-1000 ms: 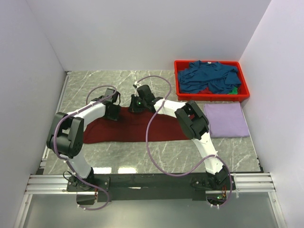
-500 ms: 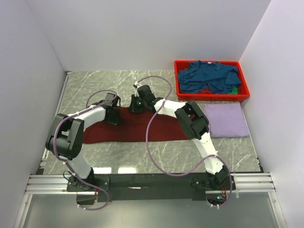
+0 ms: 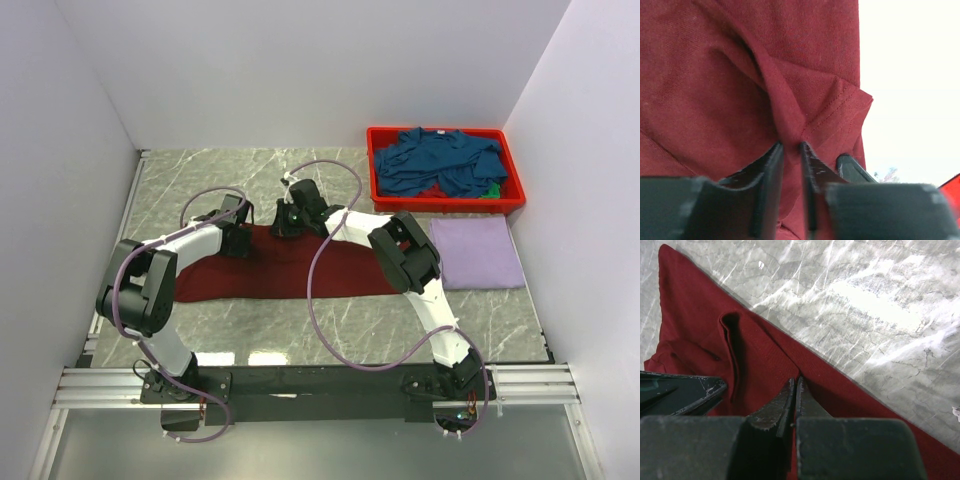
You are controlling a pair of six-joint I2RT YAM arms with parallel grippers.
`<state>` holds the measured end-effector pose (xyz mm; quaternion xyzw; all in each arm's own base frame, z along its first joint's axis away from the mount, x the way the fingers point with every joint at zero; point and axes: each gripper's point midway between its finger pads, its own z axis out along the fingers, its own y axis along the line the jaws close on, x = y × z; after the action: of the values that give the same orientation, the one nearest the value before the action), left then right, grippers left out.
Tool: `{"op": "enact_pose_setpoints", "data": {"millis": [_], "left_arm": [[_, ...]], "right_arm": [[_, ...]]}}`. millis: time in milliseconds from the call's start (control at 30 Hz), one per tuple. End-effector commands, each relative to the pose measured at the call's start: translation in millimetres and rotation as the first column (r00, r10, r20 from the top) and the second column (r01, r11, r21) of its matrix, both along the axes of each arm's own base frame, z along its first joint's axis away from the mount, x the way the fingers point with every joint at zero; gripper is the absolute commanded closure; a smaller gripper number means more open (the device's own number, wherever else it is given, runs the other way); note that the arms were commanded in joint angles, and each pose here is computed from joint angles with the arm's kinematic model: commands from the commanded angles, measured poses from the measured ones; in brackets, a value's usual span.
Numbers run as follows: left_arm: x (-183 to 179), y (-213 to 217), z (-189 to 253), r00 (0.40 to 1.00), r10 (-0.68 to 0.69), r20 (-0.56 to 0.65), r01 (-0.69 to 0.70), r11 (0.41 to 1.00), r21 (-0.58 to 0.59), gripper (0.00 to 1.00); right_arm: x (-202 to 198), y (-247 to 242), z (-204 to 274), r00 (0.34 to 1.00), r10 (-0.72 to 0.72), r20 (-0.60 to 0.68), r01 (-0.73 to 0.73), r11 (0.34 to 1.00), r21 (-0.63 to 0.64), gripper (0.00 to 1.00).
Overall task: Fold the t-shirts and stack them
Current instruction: Fold the tshirt
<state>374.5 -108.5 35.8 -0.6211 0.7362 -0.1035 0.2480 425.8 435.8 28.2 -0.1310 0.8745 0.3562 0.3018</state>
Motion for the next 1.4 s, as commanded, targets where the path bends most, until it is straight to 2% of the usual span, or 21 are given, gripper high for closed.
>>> {"op": "enact_pose_setpoints", "data": {"millis": [0, 133, 200, 300, 500, 633, 733, 1100, 1300, 1367], "left_arm": [[13.4, -0.1, 23.6, 0.997, 0.019, 0.08, -0.019, 1.0, -0.002, 0.76], [12.4, 5.5, 29.2, 0.997, 0.005, 0.083, -0.005, 1.0, 0.006, 0.95], [11.9, 11.9, 33.2, 0.997, 0.004, 0.08, -0.005, 1.0, 0.006, 1.0], [13.0, 20.8, 41.1, 0.997, -0.031, 0.077, 0.03, 0.999, 0.011, 1.0], [20.1, 37.7, 52.9, 0.98, -0.187, 0.061, 0.185, 0.982, 0.038, 1.0], [20.8, 37.3, 52.6, 0.941, -0.337, 0.044, 0.336, 0.942, 0.02, 1.0], [19.4, 44.4, 53.3, 0.922, -0.387, 0.023, 0.387, 0.922, 0.031, 0.99], [18.9, 62.5, 52.4, 0.889, -0.458, -0.019, 0.459, 0.888, 0.03, 0.99], [9.6, 65.7, 42.5, 0.853, -0.515, -0.08, 0.519, 0.854, 0.033, 0.99], [8.1, 74.2, 42.7, 0.859, -0.505, -0.08, 0.509, 0.86, 0.035, 0.99]], "right_arm": [[3.1, -3.5, 3.3, 1.0, 0.004, 0.029, -0.004, 1.0, -0.003, 1.0], [3.5, -7.2, 7.4, 0.999, 0.006, 0.054, -0.005, 1.0, -0.016, 1.0], [4.1, -9.3, 12.3, 0.997, 0.007, 0.072, -0.006, 1.0, -0.024, 1.0], [3.0, -12.7, 16.4, 0.996, 0.017, 0.085, -0.014, 0.999, -0.043, 1.0], [-0.8, -20.7, 30.5, 0.991, 0.036, 0.128, -0.027, 0.997, -0.073, 1.0], [-2.3, -24.3, 39.0, 0.987, 0.046, 0.152, -0.031, 0.995, -0.095, 1.0], [-4.9, -26.3, 44.6, 0.983, 0.055, 0.178, -0.034, 0.992, -0.121, 1.0], [-12.7, -25.4, 66.4, 0.957, 0.106, 0.271, -0.044, 0.973, -0.225, 1.0], [-27.8, -19.0, 72.5, 0.936, 0.165, 0.31, -0.072, 0.954, -0.292, 1.0], [-31.2, -20.4, 72.4, 0.929, 0.183, 0.322, -0.071, 0.941, -0.33, 1.0]]}}
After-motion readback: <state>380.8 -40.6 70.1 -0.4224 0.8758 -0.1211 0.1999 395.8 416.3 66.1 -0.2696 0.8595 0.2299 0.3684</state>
